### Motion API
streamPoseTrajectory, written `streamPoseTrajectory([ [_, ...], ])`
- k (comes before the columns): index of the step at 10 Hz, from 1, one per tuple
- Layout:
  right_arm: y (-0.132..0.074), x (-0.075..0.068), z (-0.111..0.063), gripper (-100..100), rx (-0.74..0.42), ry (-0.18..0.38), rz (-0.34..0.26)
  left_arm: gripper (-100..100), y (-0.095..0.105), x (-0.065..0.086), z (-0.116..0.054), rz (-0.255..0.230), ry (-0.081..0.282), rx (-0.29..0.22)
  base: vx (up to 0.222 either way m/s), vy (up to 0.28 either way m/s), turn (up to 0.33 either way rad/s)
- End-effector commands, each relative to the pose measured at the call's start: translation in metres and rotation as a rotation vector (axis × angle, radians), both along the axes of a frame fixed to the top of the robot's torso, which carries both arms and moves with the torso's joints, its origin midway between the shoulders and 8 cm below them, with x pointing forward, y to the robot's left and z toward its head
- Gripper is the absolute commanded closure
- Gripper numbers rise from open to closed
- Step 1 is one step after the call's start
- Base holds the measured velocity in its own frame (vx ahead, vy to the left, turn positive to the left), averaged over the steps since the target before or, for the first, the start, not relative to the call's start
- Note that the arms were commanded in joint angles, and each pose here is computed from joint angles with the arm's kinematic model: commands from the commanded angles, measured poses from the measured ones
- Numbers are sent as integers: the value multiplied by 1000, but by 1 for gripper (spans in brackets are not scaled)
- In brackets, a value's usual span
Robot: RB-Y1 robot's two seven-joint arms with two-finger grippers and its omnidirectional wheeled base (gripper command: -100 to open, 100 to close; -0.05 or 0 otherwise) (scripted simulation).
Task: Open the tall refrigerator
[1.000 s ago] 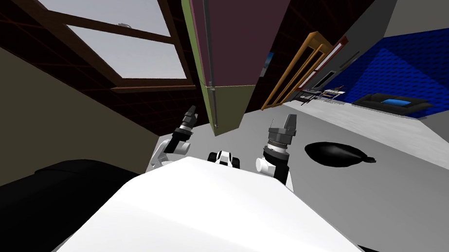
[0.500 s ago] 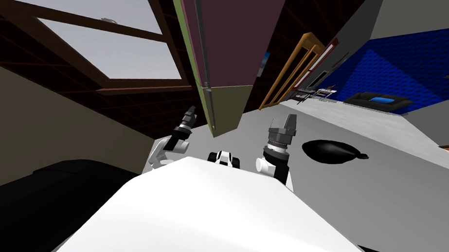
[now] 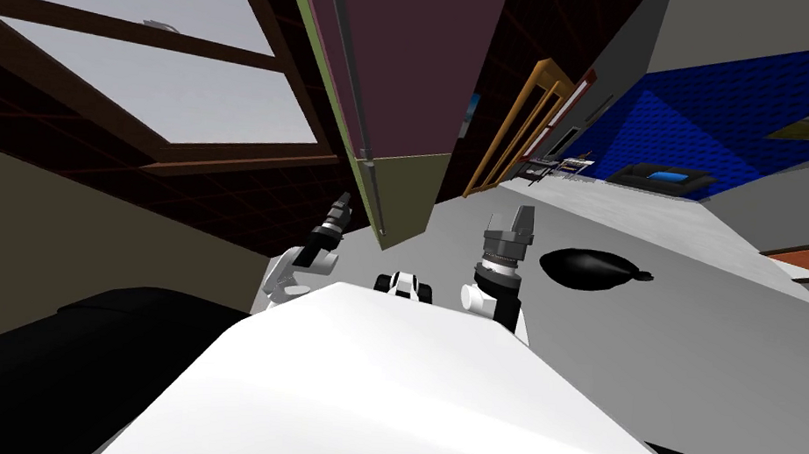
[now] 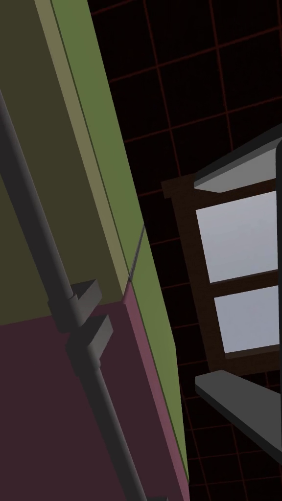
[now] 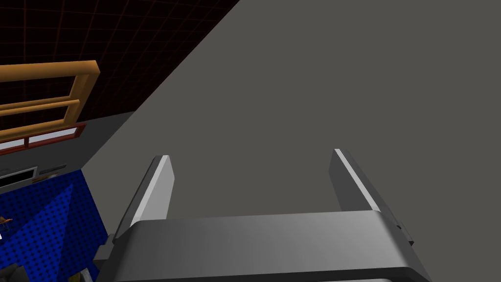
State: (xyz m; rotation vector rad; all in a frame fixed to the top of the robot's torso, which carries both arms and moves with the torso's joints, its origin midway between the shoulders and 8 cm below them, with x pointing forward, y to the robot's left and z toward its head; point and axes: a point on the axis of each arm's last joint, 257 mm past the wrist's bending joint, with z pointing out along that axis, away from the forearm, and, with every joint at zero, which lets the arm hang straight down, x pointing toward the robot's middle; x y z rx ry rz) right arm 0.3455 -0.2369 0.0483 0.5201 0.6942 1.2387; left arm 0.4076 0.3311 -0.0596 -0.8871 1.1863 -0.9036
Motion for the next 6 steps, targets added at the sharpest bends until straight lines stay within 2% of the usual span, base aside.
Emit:
streamPoseTrajectory([
  [1, 0, 0, 0, 0, 0, 0, 0, -100, 9, 3, -8, 24, 42, 5, 64, 6, -47],
  [2, 0, 0, 0, 0, 0, 0, 0, -100, 17, 4, -14, 44, 73, 12, 61, -11, -80],
  [5, 0, 0, 0, 0, 0, 0, 0, -100, 32, 6, -23, 82, 129, 29, 83, -2, -86],
  [6, 0, 0, 0, 0, 0, 0, 0, -100, 33, 6, -24, 84, 133, 28, 57, 2, -40],
])
